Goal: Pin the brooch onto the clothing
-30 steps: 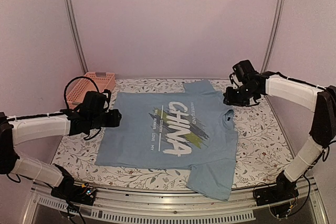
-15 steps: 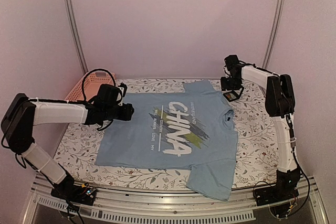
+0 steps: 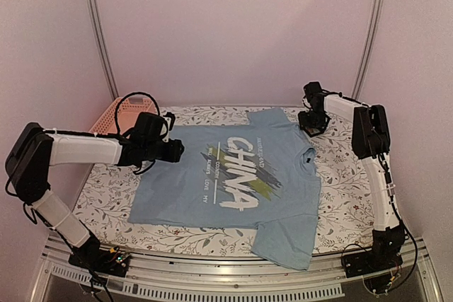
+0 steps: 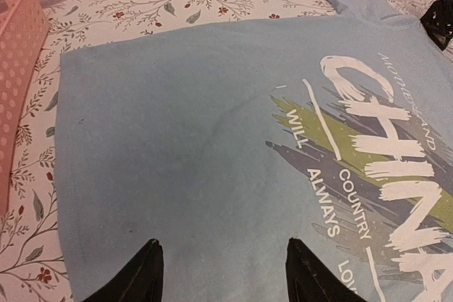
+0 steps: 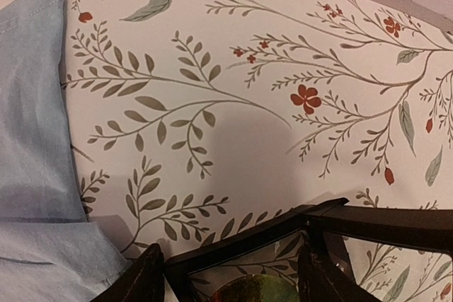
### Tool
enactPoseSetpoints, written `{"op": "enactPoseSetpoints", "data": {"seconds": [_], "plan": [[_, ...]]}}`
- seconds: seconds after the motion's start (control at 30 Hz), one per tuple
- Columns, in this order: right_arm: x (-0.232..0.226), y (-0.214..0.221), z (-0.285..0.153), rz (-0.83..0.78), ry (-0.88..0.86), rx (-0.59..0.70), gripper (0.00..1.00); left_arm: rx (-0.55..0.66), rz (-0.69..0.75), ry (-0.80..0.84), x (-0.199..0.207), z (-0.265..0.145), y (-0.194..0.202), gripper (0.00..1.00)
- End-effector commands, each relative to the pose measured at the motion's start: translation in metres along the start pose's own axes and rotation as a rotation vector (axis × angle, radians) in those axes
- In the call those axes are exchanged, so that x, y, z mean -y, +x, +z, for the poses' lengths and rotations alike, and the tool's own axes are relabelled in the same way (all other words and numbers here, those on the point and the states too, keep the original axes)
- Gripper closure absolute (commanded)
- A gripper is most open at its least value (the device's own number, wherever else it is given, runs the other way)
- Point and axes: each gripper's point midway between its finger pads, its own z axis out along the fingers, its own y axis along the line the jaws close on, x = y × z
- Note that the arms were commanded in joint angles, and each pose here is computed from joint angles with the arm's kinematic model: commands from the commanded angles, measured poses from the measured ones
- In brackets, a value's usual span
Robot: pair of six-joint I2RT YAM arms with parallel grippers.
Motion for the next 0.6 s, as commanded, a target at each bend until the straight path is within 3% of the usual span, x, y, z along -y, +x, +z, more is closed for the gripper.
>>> {"op": "enactPoseSetpoints", "data": {"seconds": [0.0, 0.2, 0.57], "plan": [[-0.01, 0.02, 0.009, -0.002, -0.063, -0.066, 0.38, -0.007, 0.022, 0.026, 0.01, 0.003, -0.004, 0.41], [-0.016, 0.03, -0.006, -0.031, -0.129, -0.111, 0.45, -0.015, 0.031, 0.017, 0.009, 0.004, -0.001, 0.41], [-0.002, 0.004, -0.038, -0.097, -0.1, -0.043, 0.4, -0.018, 0.038, 0.017, 0.009, 0.006, -0.001, 0.41]]}}
